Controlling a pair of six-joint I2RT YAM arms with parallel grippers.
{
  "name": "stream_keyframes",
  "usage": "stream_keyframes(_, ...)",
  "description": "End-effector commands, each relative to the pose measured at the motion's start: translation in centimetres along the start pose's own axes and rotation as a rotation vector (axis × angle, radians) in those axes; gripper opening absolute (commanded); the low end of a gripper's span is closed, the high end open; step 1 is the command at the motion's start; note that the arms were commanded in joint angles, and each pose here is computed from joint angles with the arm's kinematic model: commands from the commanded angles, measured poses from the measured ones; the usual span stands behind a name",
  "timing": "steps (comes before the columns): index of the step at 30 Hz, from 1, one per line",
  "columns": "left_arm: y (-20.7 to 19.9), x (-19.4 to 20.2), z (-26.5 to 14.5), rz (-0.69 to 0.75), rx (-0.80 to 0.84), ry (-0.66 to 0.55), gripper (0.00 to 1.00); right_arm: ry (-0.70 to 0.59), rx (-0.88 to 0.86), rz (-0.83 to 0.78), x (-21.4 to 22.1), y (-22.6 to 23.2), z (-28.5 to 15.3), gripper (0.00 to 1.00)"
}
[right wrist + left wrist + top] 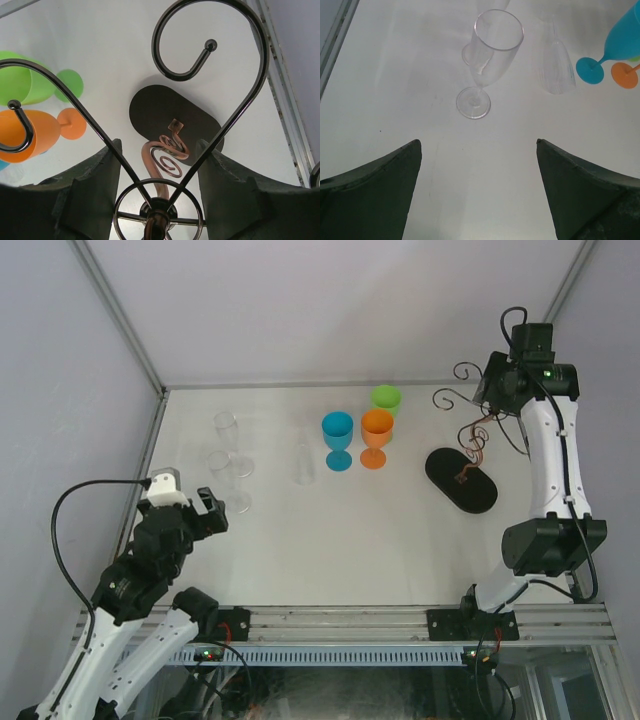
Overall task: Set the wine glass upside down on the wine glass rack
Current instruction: Pick up the wine rack from the center of the board.
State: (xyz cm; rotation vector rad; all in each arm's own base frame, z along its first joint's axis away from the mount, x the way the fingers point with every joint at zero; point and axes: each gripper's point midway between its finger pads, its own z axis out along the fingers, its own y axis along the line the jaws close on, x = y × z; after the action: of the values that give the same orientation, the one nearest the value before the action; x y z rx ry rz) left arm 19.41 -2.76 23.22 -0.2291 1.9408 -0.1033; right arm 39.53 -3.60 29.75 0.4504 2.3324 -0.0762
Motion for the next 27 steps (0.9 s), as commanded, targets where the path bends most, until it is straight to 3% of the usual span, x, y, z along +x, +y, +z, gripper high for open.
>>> stream_keyframes(1, -0.7, -2.6, -0.5, -0.024, 0.019, -0.057, 1.00, -0.035, -0.070, 0.033, -1.3, 0.9, -0.9, 0.24)
stream_keyframes(7, -0.6, -2.4, -0.2, -0.015, 0.009, -0.048, 1.00, -0.082, -0.206, 0.056, -2.2, 3.2, -3.7, 0.12)
stream_keyframes(27, -0.7, -2.4, -0.2, -0.009, 0.011, -0.044, 1.00, -0.083, -0.422, -0.040, -1.3, 8.9, -8.7, 0.05)
